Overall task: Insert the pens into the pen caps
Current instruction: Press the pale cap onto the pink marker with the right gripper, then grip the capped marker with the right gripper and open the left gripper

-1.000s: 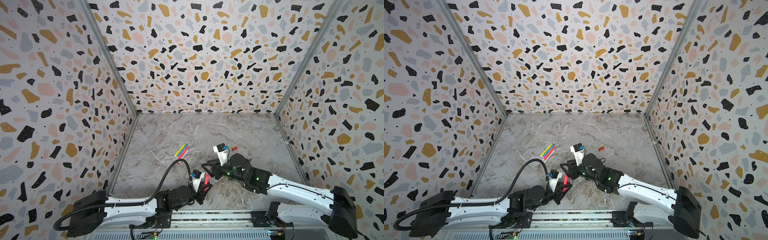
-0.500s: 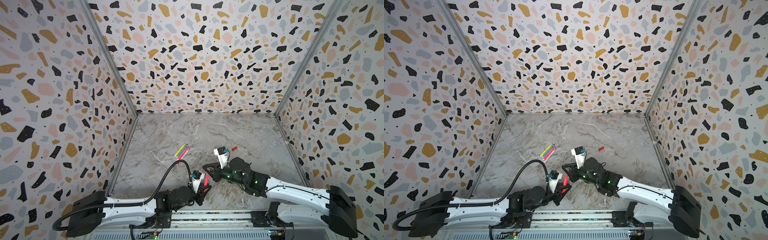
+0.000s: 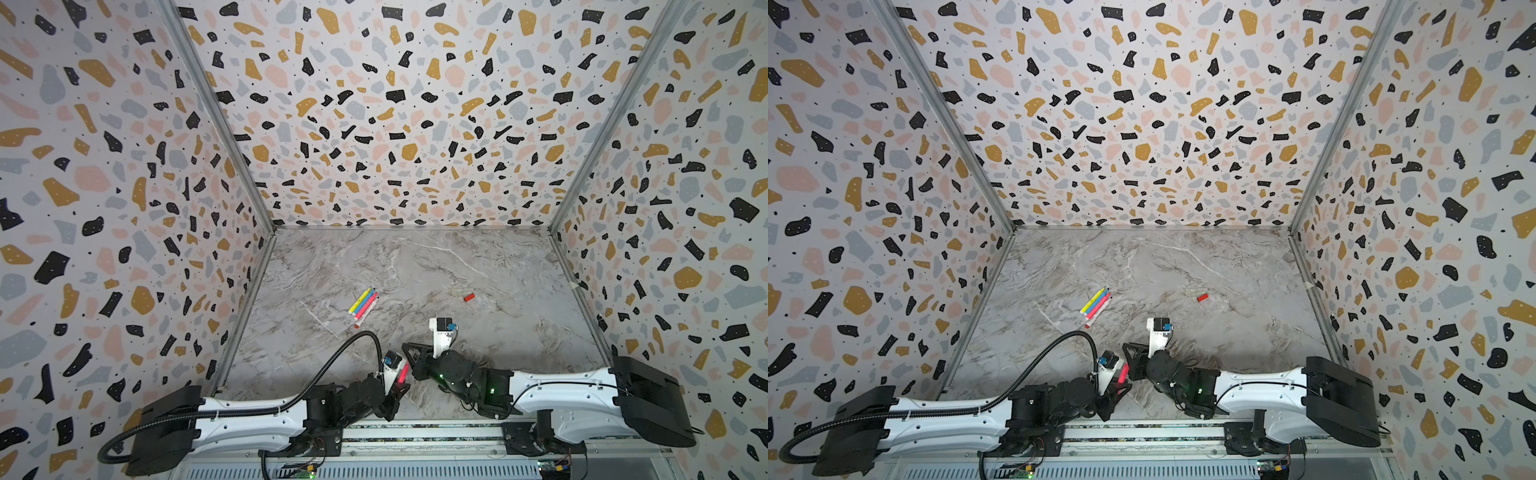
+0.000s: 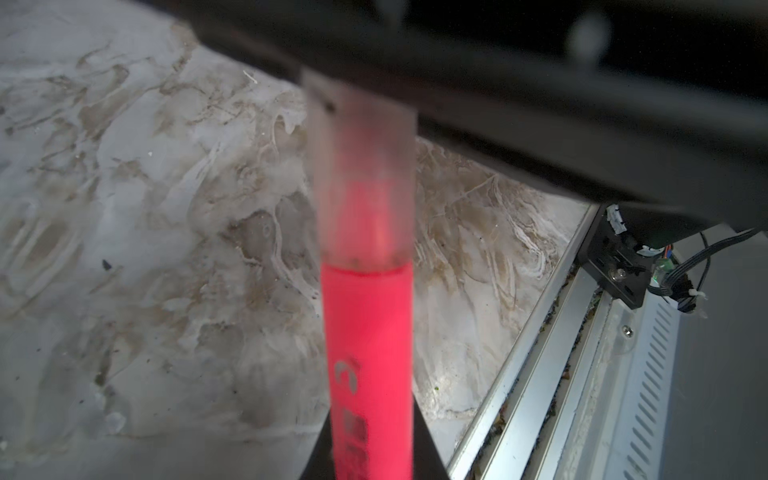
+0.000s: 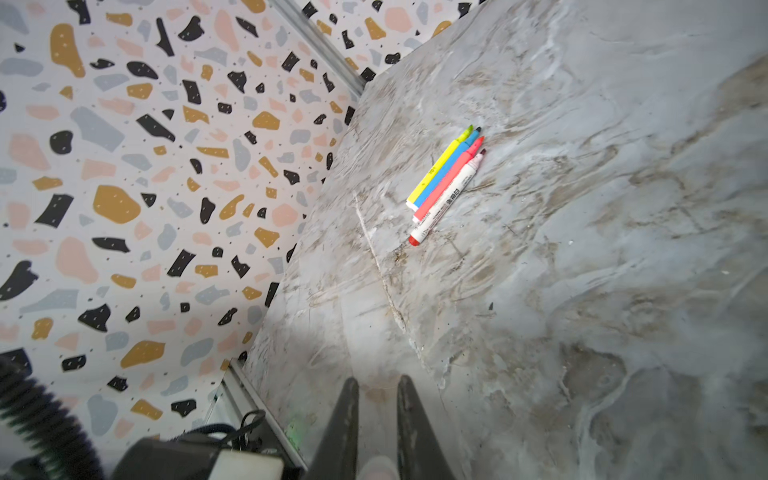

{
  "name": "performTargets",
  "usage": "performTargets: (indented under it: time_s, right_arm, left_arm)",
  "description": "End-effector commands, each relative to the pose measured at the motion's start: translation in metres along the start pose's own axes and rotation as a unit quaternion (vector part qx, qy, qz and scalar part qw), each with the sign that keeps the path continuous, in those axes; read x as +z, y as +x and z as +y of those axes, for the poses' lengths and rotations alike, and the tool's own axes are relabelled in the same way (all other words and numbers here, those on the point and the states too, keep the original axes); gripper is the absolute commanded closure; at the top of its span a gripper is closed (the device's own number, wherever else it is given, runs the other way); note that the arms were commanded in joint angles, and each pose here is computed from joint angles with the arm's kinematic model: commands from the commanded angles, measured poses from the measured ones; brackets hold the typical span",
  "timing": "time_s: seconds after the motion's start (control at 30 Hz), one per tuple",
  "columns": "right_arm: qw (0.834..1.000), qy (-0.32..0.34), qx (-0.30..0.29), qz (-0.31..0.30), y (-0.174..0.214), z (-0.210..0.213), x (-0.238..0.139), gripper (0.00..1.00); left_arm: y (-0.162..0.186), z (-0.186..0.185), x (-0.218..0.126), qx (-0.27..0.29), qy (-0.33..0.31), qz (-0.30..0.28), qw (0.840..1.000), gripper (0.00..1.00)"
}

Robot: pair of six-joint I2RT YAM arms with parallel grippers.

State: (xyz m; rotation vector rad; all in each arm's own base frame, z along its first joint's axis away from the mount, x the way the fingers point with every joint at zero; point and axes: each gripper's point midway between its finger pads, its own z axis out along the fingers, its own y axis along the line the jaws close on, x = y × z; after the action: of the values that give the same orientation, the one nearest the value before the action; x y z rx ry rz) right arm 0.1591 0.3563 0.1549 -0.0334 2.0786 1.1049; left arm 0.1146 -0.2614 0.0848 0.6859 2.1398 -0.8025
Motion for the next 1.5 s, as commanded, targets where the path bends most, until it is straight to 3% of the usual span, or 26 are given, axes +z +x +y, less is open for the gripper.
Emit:
performTargets:
  time_s: [0.0,0.17,0.47,0.7,0.83,0.9,1.03,1.1,1.2,1.47]
  right_arm:
    - [0.978,0.068,-0.050,0.190,0.110,-0.050,-0.019,1.00]
    - [0.977,0.048,-0.062,0.198,0.115,-0.040,-0.018,1.00]
    - [0.963,-0.072,-0.105,0.238,0.134,-0.004,-0.026,1.00]
    - [0.965,-0.061,-0.107,0.231,0.131,-0.004,-0.025,1.00]
    - [0.973,-0.028,-0.126,0.192,0.094,-0.004,-0.023,1.00]
    - [0.978,-0.025,-0.127,0.163,0.066,-0.001,-0.026,0.92]
    - [0.983,-0.075,-0.140,0.090,0.011,0.017,-0.048,0.51]
    - [0.981,-0.110,-0.147,0.064,-0.007,0.028,-0.062,0.42]
    - [0.976,-0.141,-0.157,0.046,-0.021,0.036,-0.077,0.38]
    - [0.975,-0.143,-0.167,0.026,-0.033,0.037,-0.089,0.39]
  left_arm:
    - [-0.160,-0.023,-0.057,-0.096,0.040,-0.289,0.952,1.00]
    - [-0.167,-0.015,-0.067,-0.103,0.047,-0.304,0.946,1.00]
    - [-0.181,-0.005,-0.078,-0.113,0.071,-0.321,0.938,1.00]
    - [-0.182,0.000,-0.076,-0.108,0.060,-0.314,0.941,1.00]
    - [-0.163,0.004,-0.058,-0.104,0.053,-0.279,0.953,1.00]
    - [-0.151,0.003,-0.049,-0.104,0.061,-0.258,0.959,1.00]
    - [-0.131,0.003,-0.042,-0.114,0.079,-0.239,0.961,1.00]
    - [-0.124,0.004,-0.039,-0.115,0.081,-0.229,0.963,1.00]
    - [-0.117,0.000,-0.036,-0.112,0.093,-0.218,0.965,1.00]
    - [-0.114,-0.013,-0.028,-0.092,0.110,-0.201,0.969,1.00]
